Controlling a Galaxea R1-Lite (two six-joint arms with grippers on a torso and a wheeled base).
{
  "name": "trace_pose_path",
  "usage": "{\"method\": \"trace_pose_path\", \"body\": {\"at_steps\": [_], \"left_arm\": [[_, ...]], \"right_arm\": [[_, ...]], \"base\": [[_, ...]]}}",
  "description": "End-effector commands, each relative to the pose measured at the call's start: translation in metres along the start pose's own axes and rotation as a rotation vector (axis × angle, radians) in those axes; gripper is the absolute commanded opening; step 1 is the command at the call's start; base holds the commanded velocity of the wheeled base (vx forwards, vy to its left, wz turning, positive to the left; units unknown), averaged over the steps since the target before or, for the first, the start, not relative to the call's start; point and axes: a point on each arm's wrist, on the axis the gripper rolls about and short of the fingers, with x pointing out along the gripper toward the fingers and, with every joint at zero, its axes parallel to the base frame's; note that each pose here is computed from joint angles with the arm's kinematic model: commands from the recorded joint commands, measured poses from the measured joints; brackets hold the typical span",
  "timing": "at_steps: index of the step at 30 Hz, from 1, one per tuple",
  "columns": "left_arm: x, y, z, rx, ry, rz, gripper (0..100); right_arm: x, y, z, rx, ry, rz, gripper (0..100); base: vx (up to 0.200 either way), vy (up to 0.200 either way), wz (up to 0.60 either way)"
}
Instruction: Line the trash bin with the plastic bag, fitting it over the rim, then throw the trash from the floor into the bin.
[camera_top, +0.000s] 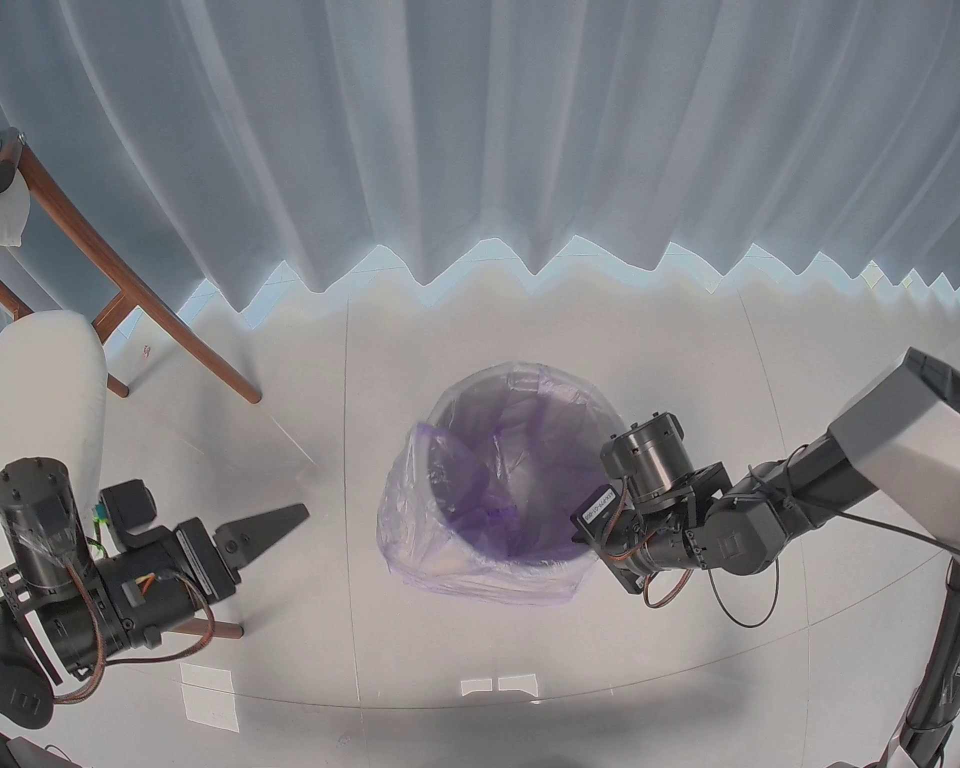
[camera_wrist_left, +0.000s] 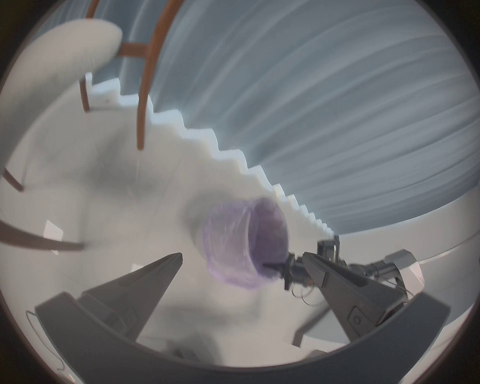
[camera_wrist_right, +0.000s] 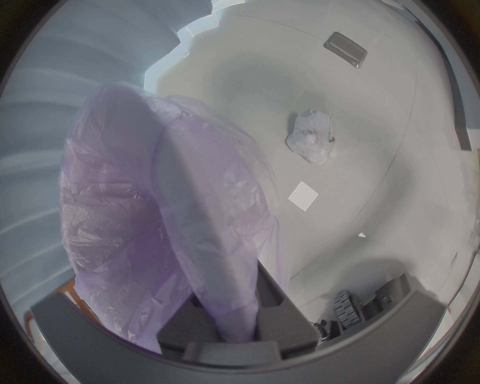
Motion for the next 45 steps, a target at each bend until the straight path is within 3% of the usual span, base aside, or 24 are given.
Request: {"method": "trace_pose_path", "body": {"at_steps": [1, 3, 13, 16, 21, 29, 35, 45], "left_arm": [[0.015, -0.004, -0.025, -0.169, 0.189, -0.083, 100], [0.02, -0.006, -0.025, -0.221, 0.199, -0.116, 100], [0.055, 0.004, -0.032, -0.219, 0.135, -0.212, 100], [0.069, 0.012, -0.038, -0.216, 0.141, -0.241, 100], [0.09, 0.027, -0.048, -0.221, 0.144, -0.207, 100], [0.105, 0.032, -0.035, -0.274, 0.099, -0.213, 100], [0.119, 0.023, -0.016, -0.367, 0.037, -0.271, 100], [0.126, 0.01, -0.024, -0.353, 0.069, -0.315, 100]], "right_arm": [[-0.043, 0.019, 0.007, 0.115, 0.007, 0.108, 0], [-0.051, 0.021, 0.009, 0.148, 0.033, 0.133, 0], [-0.095, 0.023, 0.008, 0.323, 0.234, 0.13, 0], [-0.098, 0.024, 0.006, 0.327, 0.245, 0.13, 0], [-0.103, 0.025, 0.006, 0.325, 0.257, 0.14, 0], [-0.107, 0.025, 0.004, 0.318, 0.268, 0.14, 0], [-0.108, 0.025, -0.001, 0.303, 0.279, 0.135, 0], [-0.108, 0.025, -0.006, 0.291, 0.288, 0.134, 0]], "base": [[0.0, 0.0, 0.0], [0.0, 0.0, 0.0], [0.0, 0.0, 0.0], [0.0, 0.0, 0.0], [0.0, 0.0, 0.0], [0.0, 0.0, 0.0], [0.0, 0.0, 0.0], [0.0, 0.0, 0.0]]}}
